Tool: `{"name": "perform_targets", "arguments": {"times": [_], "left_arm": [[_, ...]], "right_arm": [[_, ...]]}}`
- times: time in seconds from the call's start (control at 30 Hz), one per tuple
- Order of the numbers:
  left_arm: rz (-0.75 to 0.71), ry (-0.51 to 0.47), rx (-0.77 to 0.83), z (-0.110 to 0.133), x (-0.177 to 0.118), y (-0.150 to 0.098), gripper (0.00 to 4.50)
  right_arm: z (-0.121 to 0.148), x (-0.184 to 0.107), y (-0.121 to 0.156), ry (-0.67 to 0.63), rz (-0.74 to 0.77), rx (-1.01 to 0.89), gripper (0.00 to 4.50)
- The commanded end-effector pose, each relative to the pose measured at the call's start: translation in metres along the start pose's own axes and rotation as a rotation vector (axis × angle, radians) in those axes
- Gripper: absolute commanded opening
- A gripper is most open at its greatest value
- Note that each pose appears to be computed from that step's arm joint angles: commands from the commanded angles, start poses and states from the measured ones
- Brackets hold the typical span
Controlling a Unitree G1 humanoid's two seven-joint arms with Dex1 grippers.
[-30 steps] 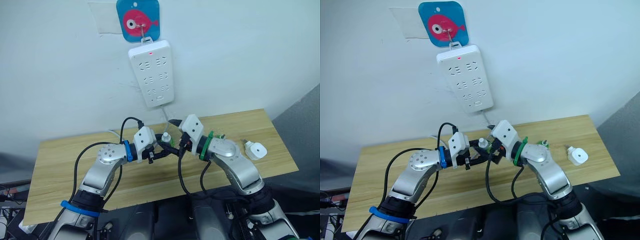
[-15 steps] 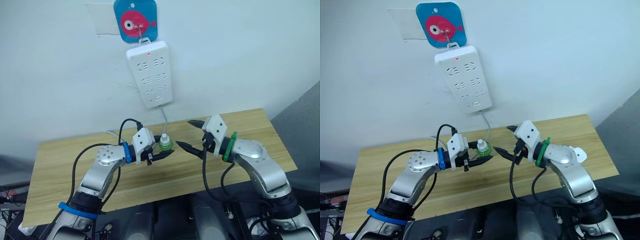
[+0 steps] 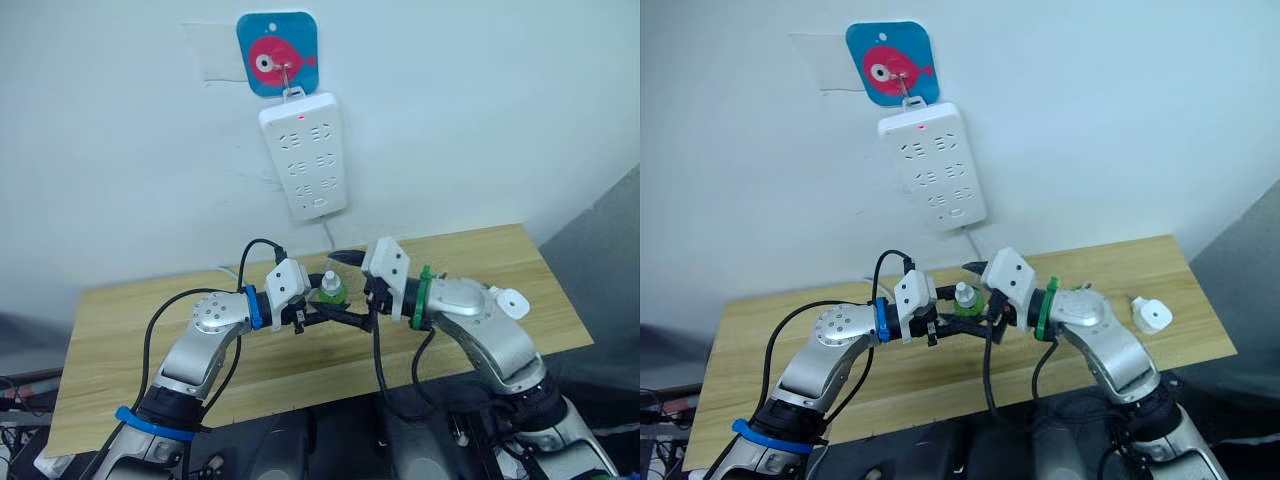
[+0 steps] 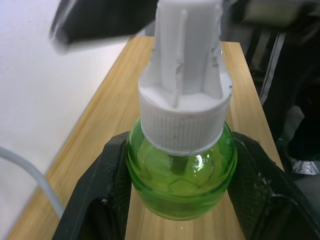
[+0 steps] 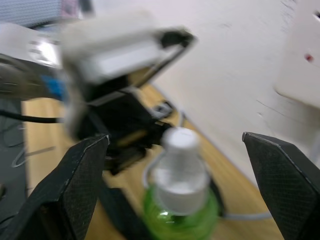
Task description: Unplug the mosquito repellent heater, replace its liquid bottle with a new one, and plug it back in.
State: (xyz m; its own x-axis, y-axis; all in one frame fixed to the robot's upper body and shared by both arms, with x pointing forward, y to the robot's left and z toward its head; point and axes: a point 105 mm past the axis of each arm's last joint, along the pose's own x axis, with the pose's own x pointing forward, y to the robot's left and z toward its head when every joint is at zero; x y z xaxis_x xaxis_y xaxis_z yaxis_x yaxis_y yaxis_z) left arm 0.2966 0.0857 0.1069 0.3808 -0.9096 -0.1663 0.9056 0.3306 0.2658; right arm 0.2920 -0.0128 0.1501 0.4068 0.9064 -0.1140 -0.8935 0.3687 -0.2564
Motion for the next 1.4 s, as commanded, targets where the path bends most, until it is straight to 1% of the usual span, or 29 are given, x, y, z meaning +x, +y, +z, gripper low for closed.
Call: {"name": "perform_targets", "arguments": {"times": [0.03, 0.2, 0.3, 0.37, 0.5, 0.6, 0.7, 0.83, 0.93, 1.03, 1.2, 1.23, 1.33, 1.37, 1.4], "left_arm": [[-0.005, -0.025, 0.036, 0.01, -0.001, -0.002, 2.23], [0.002, -0.024, 0.031, 0.009, -0.001, -0.001, 2.23], [0.005, -0.026, 0.029, 0.009, 0.0, -0.001, 2.23], [0.006, -0.025, 0.029, 0.009, -0.001, -0.001, 2.23], [0.004, -0.023, 0.029, 0.008, 0.0, 0.001, 2.23], [-0.002, -0.024, 0.031, 0.009, 0.001, 0.001, 2.23], [-0.013, -0.019, 0.039, 0.008, 0.002, 0.0, 2.23], [-0.017, -0.016, 0.042, 0.008, 0.002, 0.0, 2.23], [-0.02, -0.015, 0.044, 0.008, 0.002, -0.001, 2.23], [-0.021, -0.015, 0.042, 0.008, 0.002, -0.002, 2.23], [-0.042, -0.018, 0.044, 0.01, 0.001, -0.008, 2.23], [-0.041, -0.018, 0.044, 0.01, 0.001, -0.008, 2.23], [-0.032, -0.017, 0.042, 0.01, 0.001, -0.007, 2.23], [-0.029, -0.017, 0.042, 0.009, 0.001, -0.007, 2.23], [-0.026, -0.016, 0.041, 0.009, 0.0, -0.006, 2.23]], "right_arm": [[0.01, -0.004, -0.014, -0.032, -0.057, -0.043, 4.48], [0.001, -0.02, -0.026, 0.015, -0.099, -0.062, 4.48], [-0.002, -0.031, -0.028, 0.033, -0.1, -0.062, 4.48], [-0.002, -0.039, -0.026, 0.042, -0.089, -0.056, 4.48], [0.003, -0.051, -0.013, 0.038, -0.012, -0.023, 4.48], [0.011, -0.049, -0.006, -0.006, 0.029, 0.038, 4.48], [0.019, -0.039, 0.003, -0.043, 0.06, 0.103, 4.48], [0.026, -0.024, 0.006, -0.066, 0.05, 0.116, 4.48], [0.027, -0.018, 0.006, -0.07, 0.046, 0.114, 4.48], [0.029, -0.016, 0.006, -0.078, 0.045, 0.114, 3.92], [0.025, -0.012, 0.011, -0.061, 0.073, 0.099, 2.18], [0.023, -0.012, 0.012, -0.054, 0.08, 0.097, 1.73], [0.02, -0.01, 0.015, -0.04, 0.101, 0.085, 0.65], [0.021, -0.01, 0.015, -0.046, 0.099, 0.086, 0.36], [0.022, -0.01, 0.015, -0.052, 0.103, 0.086, 0.28]]}}
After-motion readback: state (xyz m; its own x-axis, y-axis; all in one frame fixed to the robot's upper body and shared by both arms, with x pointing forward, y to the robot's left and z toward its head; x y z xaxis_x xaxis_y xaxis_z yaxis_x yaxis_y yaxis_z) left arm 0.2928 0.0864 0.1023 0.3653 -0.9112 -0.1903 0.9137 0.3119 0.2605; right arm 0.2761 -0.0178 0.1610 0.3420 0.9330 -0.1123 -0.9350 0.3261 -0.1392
